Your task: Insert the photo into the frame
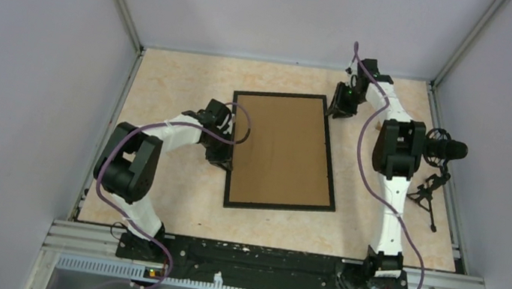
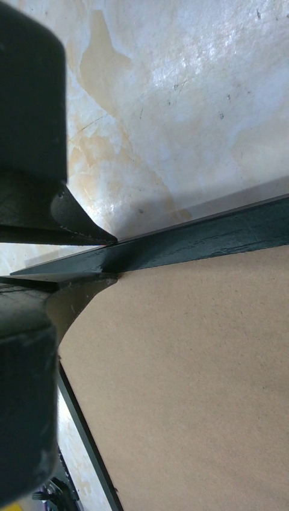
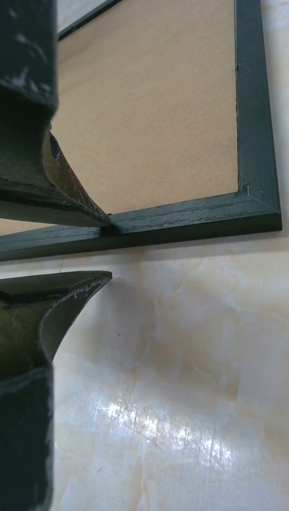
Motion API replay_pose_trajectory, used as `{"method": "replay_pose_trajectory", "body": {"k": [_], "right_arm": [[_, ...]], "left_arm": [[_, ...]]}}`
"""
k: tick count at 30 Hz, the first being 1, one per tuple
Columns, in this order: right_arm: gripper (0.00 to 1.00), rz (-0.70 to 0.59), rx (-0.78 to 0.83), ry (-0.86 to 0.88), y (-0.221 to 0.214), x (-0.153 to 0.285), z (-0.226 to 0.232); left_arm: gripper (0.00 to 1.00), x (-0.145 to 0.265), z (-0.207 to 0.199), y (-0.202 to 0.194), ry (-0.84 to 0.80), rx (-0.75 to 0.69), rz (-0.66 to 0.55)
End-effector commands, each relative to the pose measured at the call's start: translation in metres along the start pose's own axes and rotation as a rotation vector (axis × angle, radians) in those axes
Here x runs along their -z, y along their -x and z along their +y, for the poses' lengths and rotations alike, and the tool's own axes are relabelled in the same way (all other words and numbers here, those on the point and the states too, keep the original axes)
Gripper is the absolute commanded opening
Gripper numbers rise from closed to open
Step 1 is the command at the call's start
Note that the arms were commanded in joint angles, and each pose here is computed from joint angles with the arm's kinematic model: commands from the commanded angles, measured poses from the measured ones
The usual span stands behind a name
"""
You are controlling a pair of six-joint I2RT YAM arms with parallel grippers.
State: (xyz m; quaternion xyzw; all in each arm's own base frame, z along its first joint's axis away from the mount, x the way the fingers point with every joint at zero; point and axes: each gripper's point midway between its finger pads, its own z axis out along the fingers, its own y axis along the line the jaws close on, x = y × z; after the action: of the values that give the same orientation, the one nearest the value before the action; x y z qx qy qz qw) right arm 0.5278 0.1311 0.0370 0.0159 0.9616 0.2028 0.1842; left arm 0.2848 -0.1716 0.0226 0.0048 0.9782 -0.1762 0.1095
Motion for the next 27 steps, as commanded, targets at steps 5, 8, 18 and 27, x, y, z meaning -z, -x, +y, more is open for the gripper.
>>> {"method": "replay_pose_trajectory", "body": {"k": [5,8,18,27], "right_arm": [[0.33,0.035,0.022,0.017,-0.012,-0.004,-0.001],[0.32,0.049,0.020,0.005,-0.013,-0.010,-0.004],[0.32,0.079,0.014,-0.139,-0.019,-0.031,-0.032],[0.35,0.130,0.178,-0.282,-0.028,-0.057,-0.034]], "left_arm": [[0.00,-0.026,0.045,-0.006,0.178,-0.037,0.011],[0.00,-0.025,0.046,-0.007,0.183,-0.038,0.010],[0.00,-0.026,0.046,-0.007,0.182,-0.040,0.014],[0.00,-0.027,0.049,-0.009,0.191,-0.043,0.021]]}}
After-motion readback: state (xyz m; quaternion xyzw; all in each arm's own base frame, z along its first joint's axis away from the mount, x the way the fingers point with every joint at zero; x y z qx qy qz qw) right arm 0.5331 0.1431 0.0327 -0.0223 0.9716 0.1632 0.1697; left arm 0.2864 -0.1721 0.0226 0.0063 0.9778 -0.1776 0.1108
